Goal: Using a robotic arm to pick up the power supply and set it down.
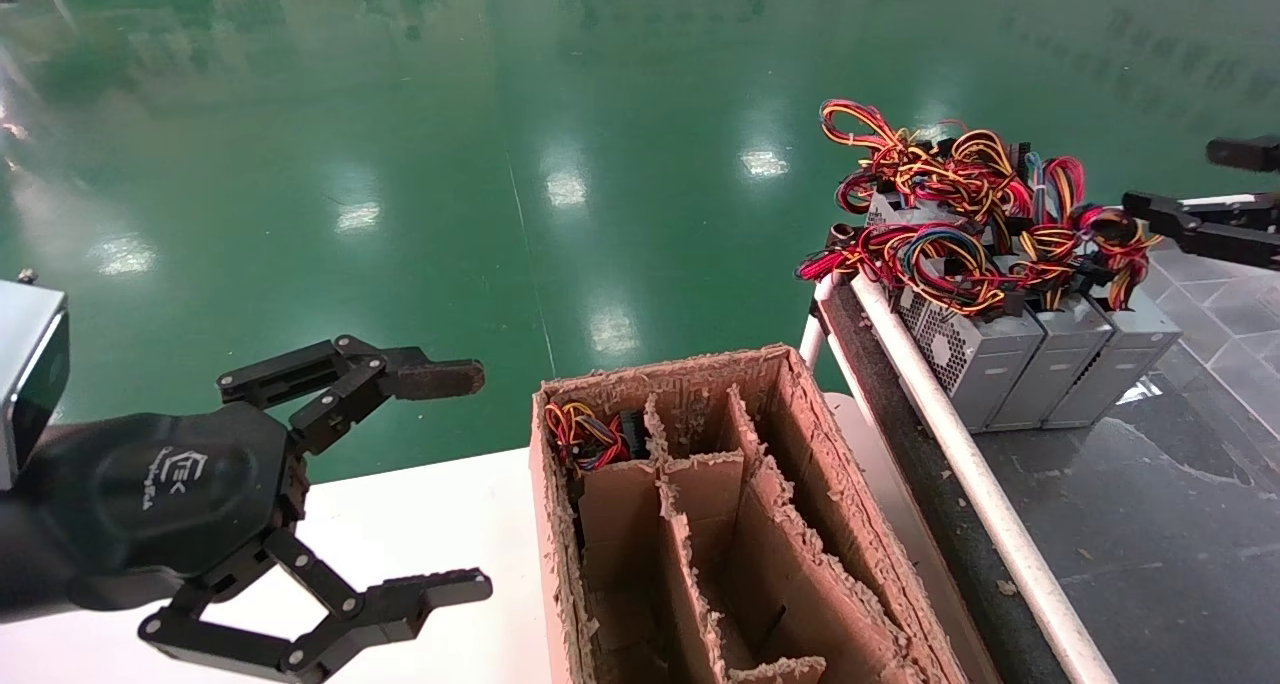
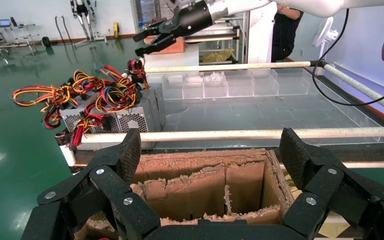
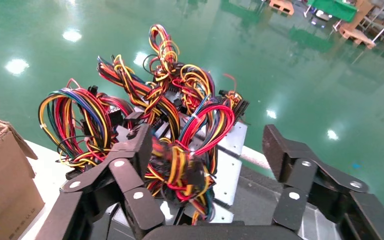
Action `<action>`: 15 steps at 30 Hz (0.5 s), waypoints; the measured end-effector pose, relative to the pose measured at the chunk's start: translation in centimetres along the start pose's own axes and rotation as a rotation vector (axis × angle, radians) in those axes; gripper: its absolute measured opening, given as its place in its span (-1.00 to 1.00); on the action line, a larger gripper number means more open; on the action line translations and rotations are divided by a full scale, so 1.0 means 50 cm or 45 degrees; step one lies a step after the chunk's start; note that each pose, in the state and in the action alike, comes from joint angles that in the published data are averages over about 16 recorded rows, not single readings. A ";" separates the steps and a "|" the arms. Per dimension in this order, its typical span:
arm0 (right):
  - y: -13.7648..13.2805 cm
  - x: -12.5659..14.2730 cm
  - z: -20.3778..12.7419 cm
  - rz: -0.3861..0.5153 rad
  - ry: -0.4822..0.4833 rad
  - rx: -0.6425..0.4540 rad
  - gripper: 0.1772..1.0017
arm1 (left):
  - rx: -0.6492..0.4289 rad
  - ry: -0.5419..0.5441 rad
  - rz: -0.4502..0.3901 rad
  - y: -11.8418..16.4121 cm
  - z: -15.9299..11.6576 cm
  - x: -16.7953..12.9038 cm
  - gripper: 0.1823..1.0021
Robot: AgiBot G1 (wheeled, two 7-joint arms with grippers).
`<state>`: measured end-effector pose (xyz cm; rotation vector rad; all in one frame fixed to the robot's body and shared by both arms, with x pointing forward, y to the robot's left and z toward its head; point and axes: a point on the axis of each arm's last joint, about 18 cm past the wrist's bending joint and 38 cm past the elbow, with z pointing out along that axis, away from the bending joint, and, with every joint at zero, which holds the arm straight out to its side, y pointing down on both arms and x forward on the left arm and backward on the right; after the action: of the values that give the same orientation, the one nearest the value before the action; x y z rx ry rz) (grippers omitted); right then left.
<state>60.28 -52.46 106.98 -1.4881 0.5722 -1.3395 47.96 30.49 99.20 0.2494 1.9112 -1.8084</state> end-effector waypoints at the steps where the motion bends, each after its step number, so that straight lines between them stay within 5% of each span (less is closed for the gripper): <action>1: -0.003 0.001 -0.002 -0.001 0.000 0.006 0.30 | 0.000 0.000 0.000 0.000 0.000 0.000 1.00; 15: -0.042 -0.035 -0.005 -0.032 -0.083 0.121 0.84 | 0.000 -0.001 0.000 0.000 0.000 0.000 1.00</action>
<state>59.03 -50.27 108.03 -1.4599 0.4431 -1.3144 47.97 30.50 99.19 0.2487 1.9110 -1.8085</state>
